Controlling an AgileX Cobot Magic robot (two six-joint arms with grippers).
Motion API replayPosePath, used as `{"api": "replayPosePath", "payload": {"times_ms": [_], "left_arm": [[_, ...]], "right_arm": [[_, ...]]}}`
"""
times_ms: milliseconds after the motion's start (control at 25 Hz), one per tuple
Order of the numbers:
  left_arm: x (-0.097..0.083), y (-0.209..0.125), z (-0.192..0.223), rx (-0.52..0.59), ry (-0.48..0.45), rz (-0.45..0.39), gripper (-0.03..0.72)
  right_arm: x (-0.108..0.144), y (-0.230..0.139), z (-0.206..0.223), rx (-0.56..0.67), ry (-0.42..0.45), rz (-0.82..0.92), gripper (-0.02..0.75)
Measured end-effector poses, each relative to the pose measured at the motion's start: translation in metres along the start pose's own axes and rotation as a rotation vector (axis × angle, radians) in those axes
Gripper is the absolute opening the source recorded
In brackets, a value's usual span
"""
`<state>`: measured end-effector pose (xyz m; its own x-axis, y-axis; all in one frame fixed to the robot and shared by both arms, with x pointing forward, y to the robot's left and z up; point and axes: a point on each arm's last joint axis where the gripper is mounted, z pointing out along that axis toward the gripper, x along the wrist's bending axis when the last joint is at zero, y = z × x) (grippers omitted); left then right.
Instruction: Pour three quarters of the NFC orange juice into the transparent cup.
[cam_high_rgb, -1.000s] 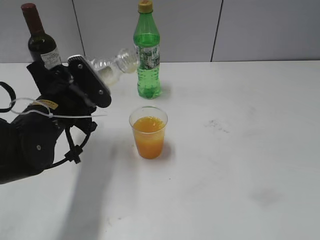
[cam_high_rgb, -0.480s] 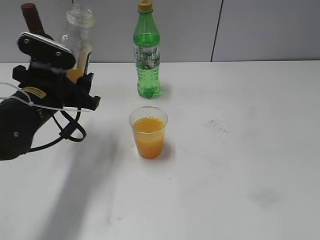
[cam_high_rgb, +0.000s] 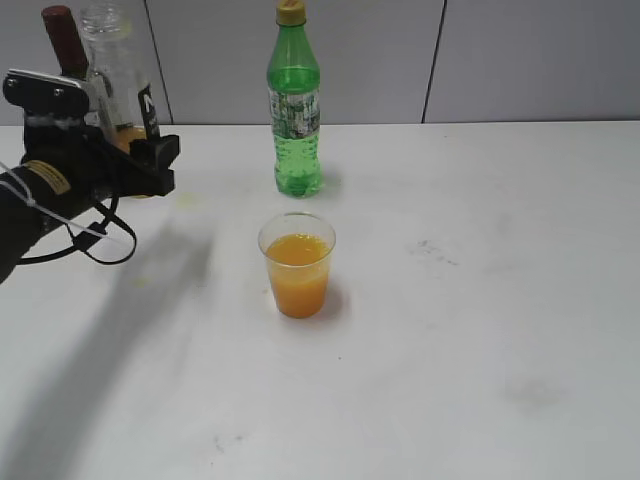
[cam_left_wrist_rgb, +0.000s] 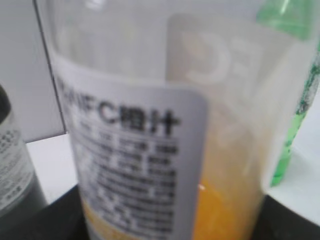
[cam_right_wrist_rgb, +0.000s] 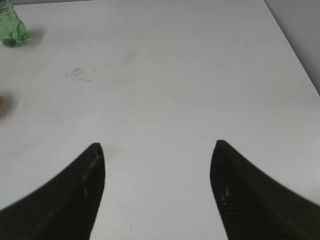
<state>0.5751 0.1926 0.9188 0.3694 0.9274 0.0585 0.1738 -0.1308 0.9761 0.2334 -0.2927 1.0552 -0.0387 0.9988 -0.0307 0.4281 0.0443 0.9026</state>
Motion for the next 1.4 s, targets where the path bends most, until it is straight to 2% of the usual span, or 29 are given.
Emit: {"api": "replayPosePath", "payload": {"times_ms": [160,600,1080,1160,1280,1400], "left_arm": [[-0.003,-0.016,0.019,0.002,-0.035,0.013,0.471],[-0.004,-0.051,0.051,-0.016,-0.046,0.004,0.471],[-0.005,-0.069,0.059,0.011,-0.050,0.001,0.473],[-0.006,-0.069,0.059,0.010,-0.050,0.001,0.509],[-0.005,-0.067,0.059,-0.006,-0.050,0.000,0.631],[-0.005,-0.067,0.059,-0.009,-0.050,0.000,0.680]], "right_arm": [[0.000,0.000,0.000,0.000,0.000,0.000,0.510],[0.000,0.000,0.000,0.000,0.000,0.000,0.510],[0.000,0.000,0.000,0.000,0.000,0.000,0.510],[0.000,0.000,0.000,0.000,0.000,0.000,0.510],[0.000,0.000,0.000,0.000,0.000,0.000,0.510],[0.000,0.000,0.000,0.000,0.000,0.000,0.510]]}}
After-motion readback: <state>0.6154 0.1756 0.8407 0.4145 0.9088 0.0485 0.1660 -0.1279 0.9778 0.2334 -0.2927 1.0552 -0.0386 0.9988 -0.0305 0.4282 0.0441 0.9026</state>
